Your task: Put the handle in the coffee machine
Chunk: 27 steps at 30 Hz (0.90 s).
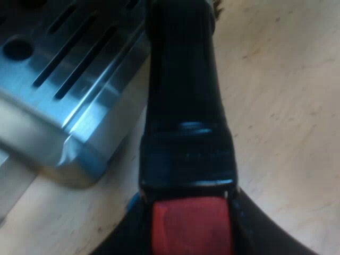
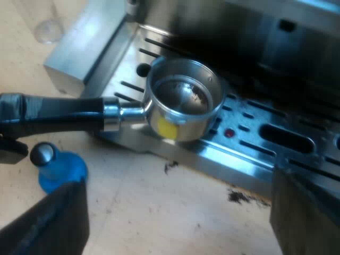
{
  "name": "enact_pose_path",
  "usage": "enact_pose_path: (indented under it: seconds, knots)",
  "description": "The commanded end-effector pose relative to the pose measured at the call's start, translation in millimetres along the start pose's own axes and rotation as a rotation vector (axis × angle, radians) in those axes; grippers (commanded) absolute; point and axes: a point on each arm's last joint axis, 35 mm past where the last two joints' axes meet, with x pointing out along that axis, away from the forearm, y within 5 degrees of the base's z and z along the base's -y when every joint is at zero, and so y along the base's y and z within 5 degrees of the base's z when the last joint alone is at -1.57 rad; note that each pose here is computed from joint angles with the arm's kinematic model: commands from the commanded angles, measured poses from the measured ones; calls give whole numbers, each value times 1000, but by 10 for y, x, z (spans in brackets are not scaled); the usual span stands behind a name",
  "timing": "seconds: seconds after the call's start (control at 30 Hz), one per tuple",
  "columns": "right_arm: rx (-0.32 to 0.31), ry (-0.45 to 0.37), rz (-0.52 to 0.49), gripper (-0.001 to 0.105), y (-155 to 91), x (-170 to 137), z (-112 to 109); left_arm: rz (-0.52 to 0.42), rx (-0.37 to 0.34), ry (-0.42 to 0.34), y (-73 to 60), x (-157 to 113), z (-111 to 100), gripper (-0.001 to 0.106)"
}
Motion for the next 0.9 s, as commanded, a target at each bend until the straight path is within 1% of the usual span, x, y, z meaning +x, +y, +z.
enact_pose_path:
  seconds: [0.03, 0.07, 0.1, 0.13, 0.17, 0.2, 0.27, 0.33, 0.47, 0.5, 0.57, 0.6, 0.63, 0.7, 0.77, 0.87, 0.9]
  knots:
    - [31, -57, -19, 71, 58, 90, -96, -13, 43, -60, 9, -72, 74, 0]
    - [51, -77, -17, 71, 75, 130, -119, -12, 47, -64, 10, -78, 87, 0]
    - [57, -85, -23, 70, 85, 162, -151, -13, 48, -68, 10, -84, 96, 0]
    - [67, -106, -34, 66, 99, 196, -181, -28, 49, -80, 9, -89, 113, 0]
    - [84, -129, -44, 60, 113, 230, -211, -31, 50, -84, 18, -91, 131, 0]
    - [95, -141, -44, 58, 118, 240, -214, -30, 52, -85, 23, -91, 138, 0]
    - [117, -166, -46, 45, 144, 304, -293, -21, 54, -84, 62, -68, 160, 0]
    - [131, -183, -55, 43, 152, 334, -330, -24, 50, -79, 91, -42, 167, 0]
    - [155, -220, -85, 43, 158, 377, -384, -21, 54, -83, 135, -5, 181, 0]
    - [152, -224, -87, 43, 159, 378, -384, -19, 57, -87, 138, -5, 186, 0]
    - [96, -255, -87, 43, 171, 391, -381, -10, 70, -100, 154, -3, 205, 0]
    - [79, -261, -88, 43, 174, 398, -388, -7, 75, -104, 157, -4, 211, 0]
    - [62, -291, -86, 43, 182, 405, -384, -2, 82, -111, 163, -5, 220, 0]
    - [52, -338, -84, 43, 191, 415, -383, 5, 87, -121, 170, -6, 233, 0]
    - [26, -390, -88, 43, 205, 437, -395, 7, 90, -123, 188, 8, 239, 0]
    - [22, -454, -95, 43, 248, 497, -421, 6, 87, -123, 218, 39, 243, 0]
    - [15, -458, -100, 43, 255, 511, -432, 6, 86, -123, 225, 45, 244, 0]
